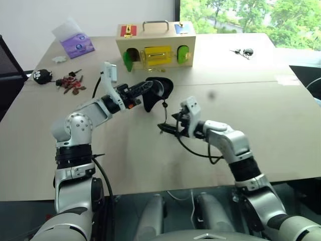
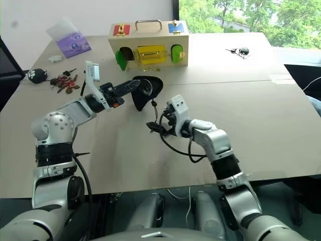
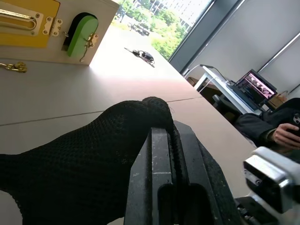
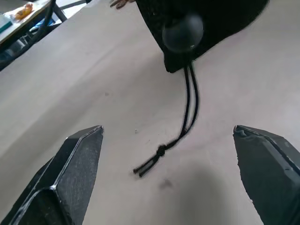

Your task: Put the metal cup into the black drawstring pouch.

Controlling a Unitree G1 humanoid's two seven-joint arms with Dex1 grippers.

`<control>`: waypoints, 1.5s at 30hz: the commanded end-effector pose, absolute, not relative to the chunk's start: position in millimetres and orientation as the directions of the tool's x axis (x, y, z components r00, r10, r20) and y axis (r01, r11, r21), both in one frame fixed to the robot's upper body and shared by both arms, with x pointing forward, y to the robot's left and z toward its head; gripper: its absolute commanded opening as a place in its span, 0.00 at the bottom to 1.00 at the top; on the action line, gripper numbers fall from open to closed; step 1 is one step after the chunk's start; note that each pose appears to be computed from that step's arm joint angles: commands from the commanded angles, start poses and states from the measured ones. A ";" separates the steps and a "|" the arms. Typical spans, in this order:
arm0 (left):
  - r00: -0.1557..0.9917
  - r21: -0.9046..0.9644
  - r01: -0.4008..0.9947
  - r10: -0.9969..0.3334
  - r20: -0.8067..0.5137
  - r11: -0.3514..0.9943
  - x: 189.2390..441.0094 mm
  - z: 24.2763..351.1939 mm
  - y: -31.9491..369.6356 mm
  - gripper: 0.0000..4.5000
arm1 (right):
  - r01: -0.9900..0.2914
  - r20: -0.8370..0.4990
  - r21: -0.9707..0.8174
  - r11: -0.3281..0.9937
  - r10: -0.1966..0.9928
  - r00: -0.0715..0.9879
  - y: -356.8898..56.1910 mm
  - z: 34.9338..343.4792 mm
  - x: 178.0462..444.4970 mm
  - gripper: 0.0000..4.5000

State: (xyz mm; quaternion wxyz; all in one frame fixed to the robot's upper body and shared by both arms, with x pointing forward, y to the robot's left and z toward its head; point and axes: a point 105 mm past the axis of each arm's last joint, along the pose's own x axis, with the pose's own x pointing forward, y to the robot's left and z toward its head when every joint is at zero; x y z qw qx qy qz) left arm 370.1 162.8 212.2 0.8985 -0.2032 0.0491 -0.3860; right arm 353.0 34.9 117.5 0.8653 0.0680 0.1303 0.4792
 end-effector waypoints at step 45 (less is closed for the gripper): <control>0.414 0.045 0.900 -0.881 0.228 0.434 338.5 267.6 83.3 0.78 | -0.452 -0.002 -0.842 0.295 0.836 0.549 -40.3 326.0 332.1 0.00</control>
